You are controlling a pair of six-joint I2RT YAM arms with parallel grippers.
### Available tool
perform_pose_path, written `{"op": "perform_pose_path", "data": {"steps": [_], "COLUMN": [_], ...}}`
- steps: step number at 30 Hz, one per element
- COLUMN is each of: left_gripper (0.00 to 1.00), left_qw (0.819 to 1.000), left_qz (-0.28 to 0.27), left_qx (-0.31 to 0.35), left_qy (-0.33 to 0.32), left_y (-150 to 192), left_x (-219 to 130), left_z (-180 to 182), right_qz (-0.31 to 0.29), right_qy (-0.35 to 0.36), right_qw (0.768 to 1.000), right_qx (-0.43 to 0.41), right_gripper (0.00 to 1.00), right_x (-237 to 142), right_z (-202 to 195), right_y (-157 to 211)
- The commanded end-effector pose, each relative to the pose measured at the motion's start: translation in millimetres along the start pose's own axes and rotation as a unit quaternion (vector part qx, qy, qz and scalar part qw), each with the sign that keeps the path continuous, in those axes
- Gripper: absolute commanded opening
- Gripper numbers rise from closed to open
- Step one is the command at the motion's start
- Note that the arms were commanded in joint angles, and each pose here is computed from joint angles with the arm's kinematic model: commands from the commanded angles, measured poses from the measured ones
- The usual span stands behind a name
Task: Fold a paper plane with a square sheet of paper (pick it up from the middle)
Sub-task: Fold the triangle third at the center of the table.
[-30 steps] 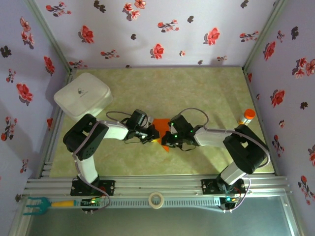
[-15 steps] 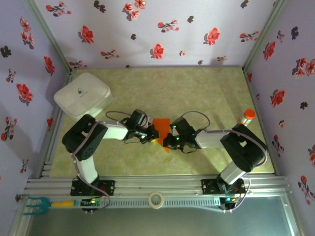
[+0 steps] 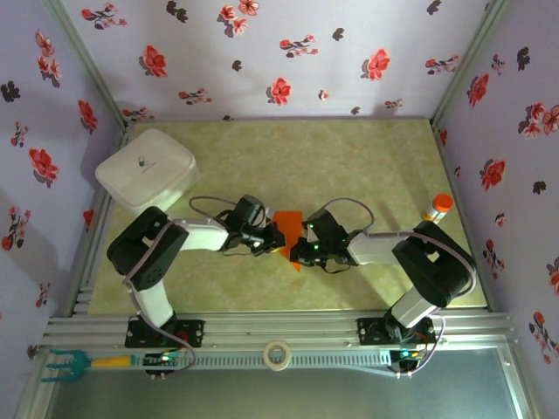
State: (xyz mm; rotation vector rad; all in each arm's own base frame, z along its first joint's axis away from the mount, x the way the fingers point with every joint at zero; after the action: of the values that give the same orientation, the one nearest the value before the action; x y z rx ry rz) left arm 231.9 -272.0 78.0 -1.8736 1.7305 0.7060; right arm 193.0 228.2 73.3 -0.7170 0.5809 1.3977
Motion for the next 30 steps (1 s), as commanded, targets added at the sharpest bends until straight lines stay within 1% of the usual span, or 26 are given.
{"op": "perform_pose_path", "data": {"steps": [1, 3, 6, 11, 18, 24, 30], "left_gripper": [0.0, 0.0, 0.0, 0.0, 0.0, 0.0, 0.0], "left_qw": [0.999, 0.997, 0.996, 0.995, 0.991, 0.989, 0.991], "left_qz": [-0.001, -0.011, -0.025, -0.04, -0.049, -0.061, -0.093], "left_qx": [-0.025, -0.04, -0.055, -0.059, -0.069, -0.053, -0.023], "left_qy": [-0.045, -0.062, -0.07, -0.075, -0.106, -0.122, -0.097], "left_y": [-4, -7, -14, -26, -37, -41, -43], "left_x": [4, 1, -6, -16, -24, -37, -57], "left_z": [18, 28, 40, 44, 54, 42, 15], "right_qz": [0.041, 0.041, 0.041, 0.043, 0.044, 0.042, 0.046], "right_qy": [0.111, 0.111, 0.114, 0.116, 0.112, 0.109, 0.107], "right_qw": [0.991, 0.992, 0.991, 0.991, 0.992, 0.992, 0.992], "right_qx": [0.056, 0.054, 0.053, 0.053, 0.049, 0.047, 0.04], "right_gripper": [0.0, 0.0, 0.0, 0.0, 0.0, 0.0, 0.0], "right_x": [2, 2, 1, 1, 1, 2, 3], "right_z": [-47, -47, -48, -49, -48, -46, -45], "right_y": [28, 28, 29, 30, 30, 28, 26]}}
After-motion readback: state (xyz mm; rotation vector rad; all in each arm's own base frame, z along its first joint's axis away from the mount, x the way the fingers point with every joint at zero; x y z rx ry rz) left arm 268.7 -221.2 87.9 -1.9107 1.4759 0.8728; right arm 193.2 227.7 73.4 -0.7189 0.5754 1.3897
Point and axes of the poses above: each hand's point on the last joint's axis, 136 mm out from that joint toward the fingers, its own x axis out along the fingers, its own z axis along the line the jaws close on, y = z × x, the point moved 8 cm from there along -x, back along the fingers, and after that the axes turned 1 degree about -x, right-handed, at the moved point
